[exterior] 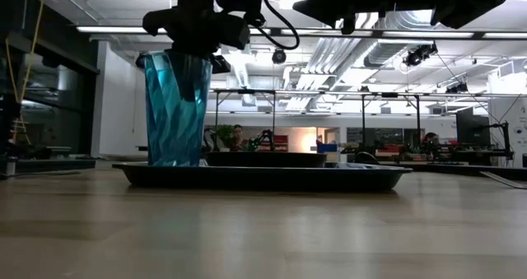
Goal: Pick and place plate/cup/fork/spoon on tray
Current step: Put the blue cup on the top left of the black serving tray, then put the orange fork on the left side of the black plate on the black serving tray
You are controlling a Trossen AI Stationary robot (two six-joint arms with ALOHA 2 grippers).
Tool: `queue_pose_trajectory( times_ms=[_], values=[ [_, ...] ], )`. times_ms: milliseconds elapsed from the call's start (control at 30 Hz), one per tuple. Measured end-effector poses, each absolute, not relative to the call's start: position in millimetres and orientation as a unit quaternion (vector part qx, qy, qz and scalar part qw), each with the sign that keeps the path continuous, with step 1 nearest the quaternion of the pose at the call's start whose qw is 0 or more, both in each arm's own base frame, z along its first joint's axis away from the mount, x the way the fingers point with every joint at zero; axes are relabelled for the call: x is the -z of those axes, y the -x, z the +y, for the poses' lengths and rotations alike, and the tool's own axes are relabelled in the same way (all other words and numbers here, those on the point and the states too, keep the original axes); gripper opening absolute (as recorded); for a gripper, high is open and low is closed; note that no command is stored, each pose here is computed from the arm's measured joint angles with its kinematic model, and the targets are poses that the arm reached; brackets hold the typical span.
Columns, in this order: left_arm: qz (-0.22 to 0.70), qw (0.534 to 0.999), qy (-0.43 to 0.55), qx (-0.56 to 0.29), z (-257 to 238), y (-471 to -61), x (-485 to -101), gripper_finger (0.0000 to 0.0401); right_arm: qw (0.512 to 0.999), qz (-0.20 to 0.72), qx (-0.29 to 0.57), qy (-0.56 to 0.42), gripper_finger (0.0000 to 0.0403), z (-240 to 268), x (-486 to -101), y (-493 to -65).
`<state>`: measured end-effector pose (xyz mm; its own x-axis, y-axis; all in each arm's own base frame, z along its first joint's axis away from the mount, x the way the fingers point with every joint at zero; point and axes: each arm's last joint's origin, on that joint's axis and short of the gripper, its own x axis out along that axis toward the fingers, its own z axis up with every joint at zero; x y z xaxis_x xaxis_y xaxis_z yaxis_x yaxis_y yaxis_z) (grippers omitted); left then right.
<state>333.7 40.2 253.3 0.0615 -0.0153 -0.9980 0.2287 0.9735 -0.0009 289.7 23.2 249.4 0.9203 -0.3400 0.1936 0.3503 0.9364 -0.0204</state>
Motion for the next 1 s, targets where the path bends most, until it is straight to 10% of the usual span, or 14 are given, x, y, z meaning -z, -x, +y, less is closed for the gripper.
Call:
queue_pose_trajectory(
  times_ms=[567,1000],
  values=[
    [0.682,0.724,-0.069,0.078,36,-331,-257,0.0201,0.980,-0.094,0.176,0.027,0.0248,23,-249,-290],
    [0.666,0.741,-0.060,0.063,34,-315,-281,0.0227,0.980,-0.094,0.176,0.027,0.0248,23,-249,-290]
  ],
)
